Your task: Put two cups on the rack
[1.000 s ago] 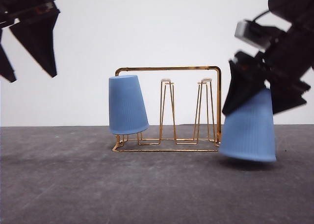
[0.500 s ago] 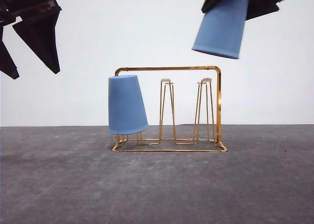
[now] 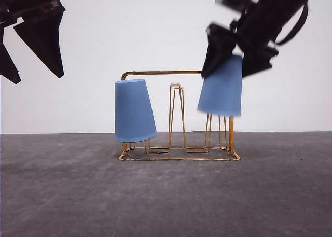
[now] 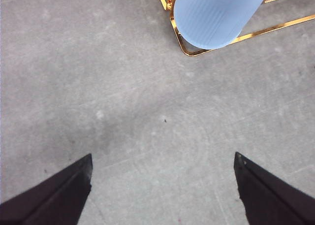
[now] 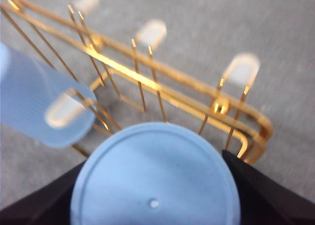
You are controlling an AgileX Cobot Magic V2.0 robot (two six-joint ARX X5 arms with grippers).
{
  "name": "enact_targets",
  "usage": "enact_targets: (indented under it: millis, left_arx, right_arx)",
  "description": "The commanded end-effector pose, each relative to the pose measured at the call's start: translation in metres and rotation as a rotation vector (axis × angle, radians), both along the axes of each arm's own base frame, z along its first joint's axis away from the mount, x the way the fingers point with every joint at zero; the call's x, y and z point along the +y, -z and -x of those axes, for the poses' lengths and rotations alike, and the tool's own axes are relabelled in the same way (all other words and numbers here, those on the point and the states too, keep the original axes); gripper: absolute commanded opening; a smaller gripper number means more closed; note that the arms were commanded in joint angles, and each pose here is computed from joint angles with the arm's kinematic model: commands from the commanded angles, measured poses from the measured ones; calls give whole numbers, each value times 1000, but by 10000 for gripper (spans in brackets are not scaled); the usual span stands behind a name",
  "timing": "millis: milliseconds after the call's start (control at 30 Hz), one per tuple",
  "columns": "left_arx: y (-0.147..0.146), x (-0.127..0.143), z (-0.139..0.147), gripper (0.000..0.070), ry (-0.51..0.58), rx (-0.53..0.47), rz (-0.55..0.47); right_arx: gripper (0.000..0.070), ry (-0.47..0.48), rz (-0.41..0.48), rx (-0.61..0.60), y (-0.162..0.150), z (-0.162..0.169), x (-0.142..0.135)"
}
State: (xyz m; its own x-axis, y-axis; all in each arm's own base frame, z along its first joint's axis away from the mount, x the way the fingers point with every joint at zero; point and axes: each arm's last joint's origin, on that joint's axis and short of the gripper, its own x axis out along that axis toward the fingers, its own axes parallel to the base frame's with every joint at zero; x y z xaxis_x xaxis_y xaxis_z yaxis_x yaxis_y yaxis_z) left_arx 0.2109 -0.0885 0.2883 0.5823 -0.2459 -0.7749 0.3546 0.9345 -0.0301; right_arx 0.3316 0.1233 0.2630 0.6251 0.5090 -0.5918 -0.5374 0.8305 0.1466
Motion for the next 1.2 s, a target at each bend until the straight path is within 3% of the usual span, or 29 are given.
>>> enact_targets:
  millis: [0,67,133,200,367,567,800,967,1167]
  left_arx:
    - [-2,-2,-1,551,-3,-9,7]
    - [-2,-2,-2,550,-3,-14,9]
    - [-3,-2,-2,550,-3,-20,11]
    - [-3,-2,-3,550,-5,-29,15]
    - [-5,-2,-5,550,-6,-57,25]
    - [-8,7,-11,550,-30,-93,20]
    - [-10,36,-22,539,-91,-111,91]
    - [-10,54,-25,540,-160,-109,107]
    - [-9,56,-24,540,-171,-86,103]
  right_arx:
    - [416,-10,3,-8,3,-6,4]
    - [473,-13,5,4,8,-8,5]
    - [608,-14,2,7,9,-9,5]
    - [700,-5,-9,8,7,-8,5]
    - [700,13,-34,-24,-11,0,0]
    - [695,91,-17,-93,-54,31,-23]
    - [601,203,9,-158,-86,86,-60]
    - [601,294,29,-139,-67,121,-81]
    - [601,342,39,-74,-31,147,-93]
